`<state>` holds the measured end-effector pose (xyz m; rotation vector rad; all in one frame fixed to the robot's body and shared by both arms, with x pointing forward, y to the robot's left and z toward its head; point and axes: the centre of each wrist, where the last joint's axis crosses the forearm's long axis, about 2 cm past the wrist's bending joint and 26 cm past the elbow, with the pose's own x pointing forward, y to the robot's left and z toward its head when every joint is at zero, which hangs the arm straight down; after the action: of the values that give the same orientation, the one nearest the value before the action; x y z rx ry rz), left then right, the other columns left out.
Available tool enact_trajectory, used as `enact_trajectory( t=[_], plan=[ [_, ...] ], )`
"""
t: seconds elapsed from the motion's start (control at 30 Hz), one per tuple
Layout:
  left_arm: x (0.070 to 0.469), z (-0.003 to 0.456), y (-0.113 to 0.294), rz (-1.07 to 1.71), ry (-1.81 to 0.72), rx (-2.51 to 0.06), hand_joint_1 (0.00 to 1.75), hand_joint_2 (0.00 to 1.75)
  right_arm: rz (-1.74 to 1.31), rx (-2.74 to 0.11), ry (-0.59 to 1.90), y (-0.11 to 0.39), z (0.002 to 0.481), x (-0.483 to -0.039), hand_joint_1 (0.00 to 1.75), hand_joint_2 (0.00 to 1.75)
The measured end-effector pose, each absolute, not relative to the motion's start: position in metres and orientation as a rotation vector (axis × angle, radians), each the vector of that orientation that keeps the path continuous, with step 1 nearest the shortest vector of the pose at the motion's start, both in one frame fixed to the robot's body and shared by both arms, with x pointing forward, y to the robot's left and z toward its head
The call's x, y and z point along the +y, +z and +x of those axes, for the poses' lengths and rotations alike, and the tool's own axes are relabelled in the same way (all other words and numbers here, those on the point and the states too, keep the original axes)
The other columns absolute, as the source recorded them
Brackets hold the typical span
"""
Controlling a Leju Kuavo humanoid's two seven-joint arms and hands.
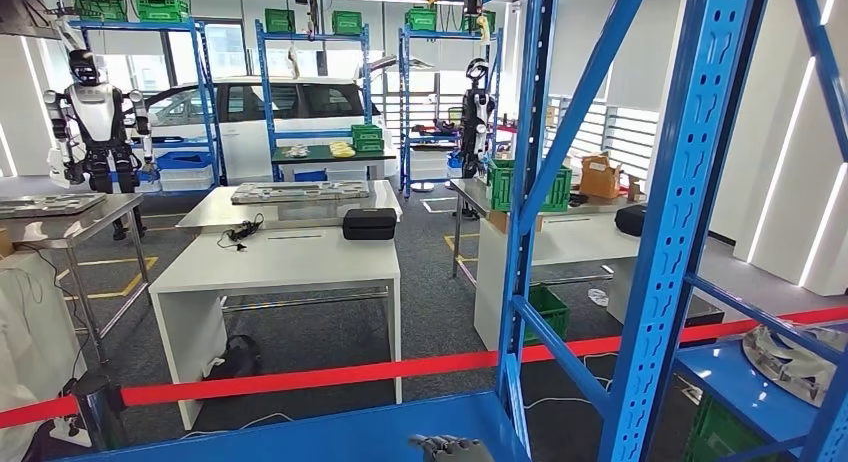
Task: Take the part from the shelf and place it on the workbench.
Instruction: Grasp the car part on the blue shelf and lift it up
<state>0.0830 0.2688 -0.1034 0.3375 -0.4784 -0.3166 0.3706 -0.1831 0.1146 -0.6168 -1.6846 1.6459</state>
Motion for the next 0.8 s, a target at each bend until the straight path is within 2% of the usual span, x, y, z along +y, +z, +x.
enact_trajectory(
  t=[0.27,0.4,0.8],
  plan=[
    [0.269,0.085,-0.103,0.339,-0.311,-0.483,0.00,1.75,-0.613,-1.691,1.643,0.115,0.370,-0.182,0.00,1.75],
    [0.269,0.086,-0.103,0.332,-0.309,-0.472,0.00,0.00,-0.585,-1.698,1.646,0.115,0.369,-0.180,0.00,1.75],
    [0.266,0.090,-0.102,0.301,-0.297,-0.385,0.00,0.00,-0.301,-1.706,1.679,0.111,0.361,-0.141,0.00,1.75]
  ],
)
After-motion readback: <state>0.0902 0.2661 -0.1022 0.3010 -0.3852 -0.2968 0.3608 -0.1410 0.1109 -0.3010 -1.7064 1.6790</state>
